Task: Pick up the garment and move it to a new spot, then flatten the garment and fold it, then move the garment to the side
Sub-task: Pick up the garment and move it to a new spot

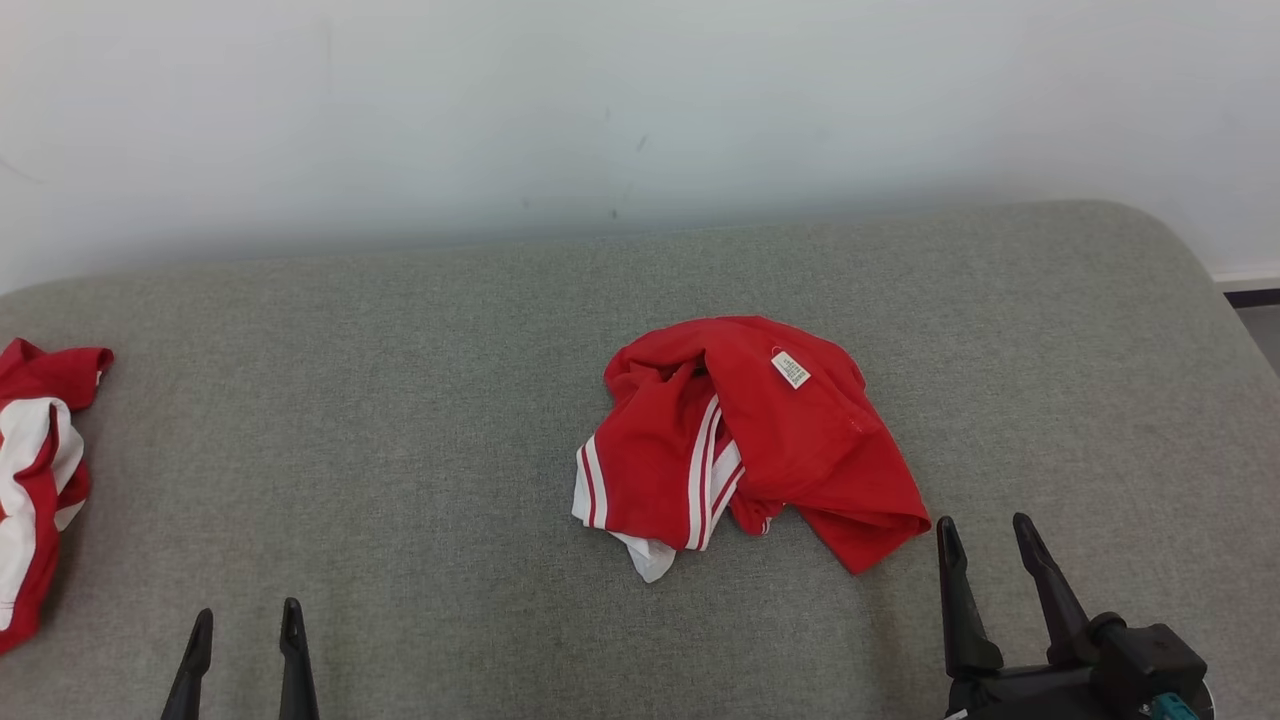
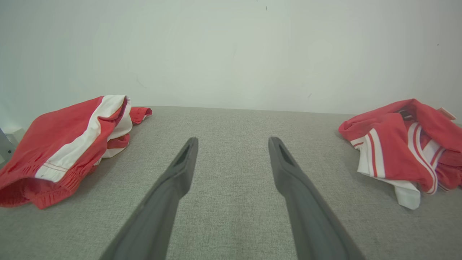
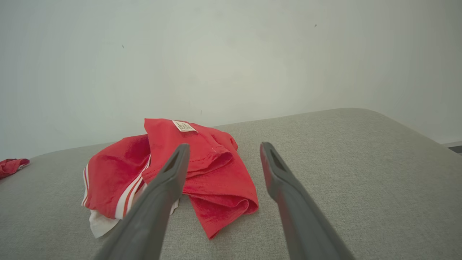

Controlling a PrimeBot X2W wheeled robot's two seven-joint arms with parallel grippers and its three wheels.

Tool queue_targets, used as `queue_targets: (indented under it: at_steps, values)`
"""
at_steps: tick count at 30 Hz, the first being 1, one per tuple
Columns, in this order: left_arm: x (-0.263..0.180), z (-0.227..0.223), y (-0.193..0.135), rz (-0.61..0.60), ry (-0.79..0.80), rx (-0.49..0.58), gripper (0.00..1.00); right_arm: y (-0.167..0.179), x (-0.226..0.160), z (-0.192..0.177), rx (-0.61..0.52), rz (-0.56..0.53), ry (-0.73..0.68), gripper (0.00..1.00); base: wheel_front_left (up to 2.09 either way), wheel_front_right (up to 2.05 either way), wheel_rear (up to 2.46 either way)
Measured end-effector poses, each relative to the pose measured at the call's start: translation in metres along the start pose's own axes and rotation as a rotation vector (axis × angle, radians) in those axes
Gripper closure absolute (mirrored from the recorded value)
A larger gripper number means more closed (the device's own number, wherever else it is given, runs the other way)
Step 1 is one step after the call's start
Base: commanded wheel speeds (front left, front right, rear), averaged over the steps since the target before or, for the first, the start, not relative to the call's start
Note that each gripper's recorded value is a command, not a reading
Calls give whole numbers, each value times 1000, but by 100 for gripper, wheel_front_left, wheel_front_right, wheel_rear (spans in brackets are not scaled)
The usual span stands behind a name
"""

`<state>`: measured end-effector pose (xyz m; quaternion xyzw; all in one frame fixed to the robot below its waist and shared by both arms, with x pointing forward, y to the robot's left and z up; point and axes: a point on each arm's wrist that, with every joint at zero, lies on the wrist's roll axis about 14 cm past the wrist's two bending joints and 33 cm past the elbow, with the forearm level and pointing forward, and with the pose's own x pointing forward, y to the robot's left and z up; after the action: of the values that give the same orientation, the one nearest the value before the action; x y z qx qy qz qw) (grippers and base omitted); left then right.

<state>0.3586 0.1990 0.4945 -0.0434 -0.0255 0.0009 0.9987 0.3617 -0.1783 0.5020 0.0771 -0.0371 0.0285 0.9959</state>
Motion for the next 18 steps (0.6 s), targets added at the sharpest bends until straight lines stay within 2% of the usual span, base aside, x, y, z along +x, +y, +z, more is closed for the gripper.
queue_targets:
  at_steps: [18]
  values:
    - [0, 3, 1, 7, -11, -17, 0, 1, -1, 1, 4, 3, -4, 0, 0, 0, 0]
